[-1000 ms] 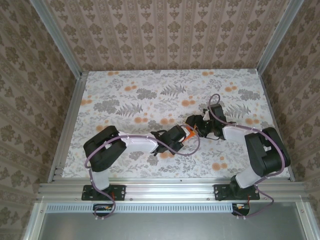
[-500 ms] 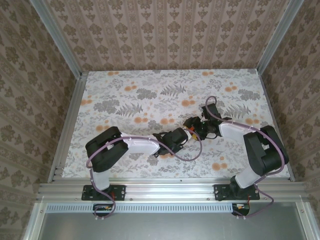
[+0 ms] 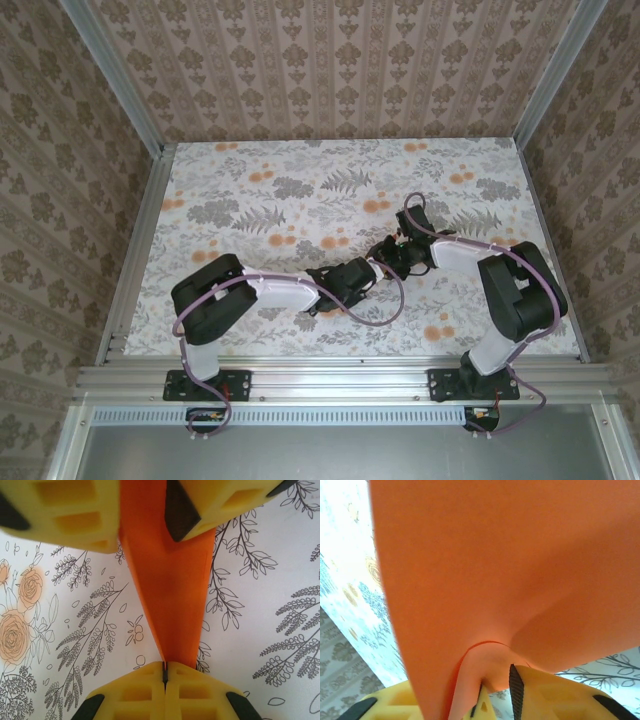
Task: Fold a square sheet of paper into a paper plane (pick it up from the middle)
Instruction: Fold the wing for the fifth time at the center of the table.
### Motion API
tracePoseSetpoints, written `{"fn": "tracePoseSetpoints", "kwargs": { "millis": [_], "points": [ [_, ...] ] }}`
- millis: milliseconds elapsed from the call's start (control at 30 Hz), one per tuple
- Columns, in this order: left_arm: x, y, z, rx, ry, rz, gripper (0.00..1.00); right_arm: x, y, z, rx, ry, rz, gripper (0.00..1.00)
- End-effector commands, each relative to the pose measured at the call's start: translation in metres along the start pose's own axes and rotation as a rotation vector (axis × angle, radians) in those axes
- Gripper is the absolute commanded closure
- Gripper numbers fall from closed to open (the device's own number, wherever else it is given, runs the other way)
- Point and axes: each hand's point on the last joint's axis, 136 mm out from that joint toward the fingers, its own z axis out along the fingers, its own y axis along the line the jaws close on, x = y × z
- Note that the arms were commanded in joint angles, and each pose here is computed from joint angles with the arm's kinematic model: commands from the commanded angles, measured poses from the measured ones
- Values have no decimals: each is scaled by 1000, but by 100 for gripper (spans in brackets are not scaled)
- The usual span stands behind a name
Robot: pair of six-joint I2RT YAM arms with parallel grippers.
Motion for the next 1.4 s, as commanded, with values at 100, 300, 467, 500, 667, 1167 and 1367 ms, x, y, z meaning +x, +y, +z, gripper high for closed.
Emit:
{"fn": "tracePoseSetpoints", "kwargs": {
  "millis": [100,300,467,500,667,1167,1367],
  "points": [
    [11,-2,3,-12,31,24,100,-2,-10,2,56,-5,-15,76],
    [11,-1,1,0,28,-7,98,-5,-14,2,71,-21,-29,88],
    [11,3,-4,29,20,-69,84,-10,-14,6,49,-35,-54,95],
    [11,4,-5,40,20,-87,79,-11,-13,6,32,-39,-62,97],
    [11,3,-20,168,-8,-201,54,-14,-7,7,-39,-55,-108,97],
    [6,39,-37,523,-169,-695,38,-3,35,-1,-257,-30,-264,93],
    [7,56,-36,596,-195,-869,40,9,35,10,-298,28,-359,92]
  ]
}}
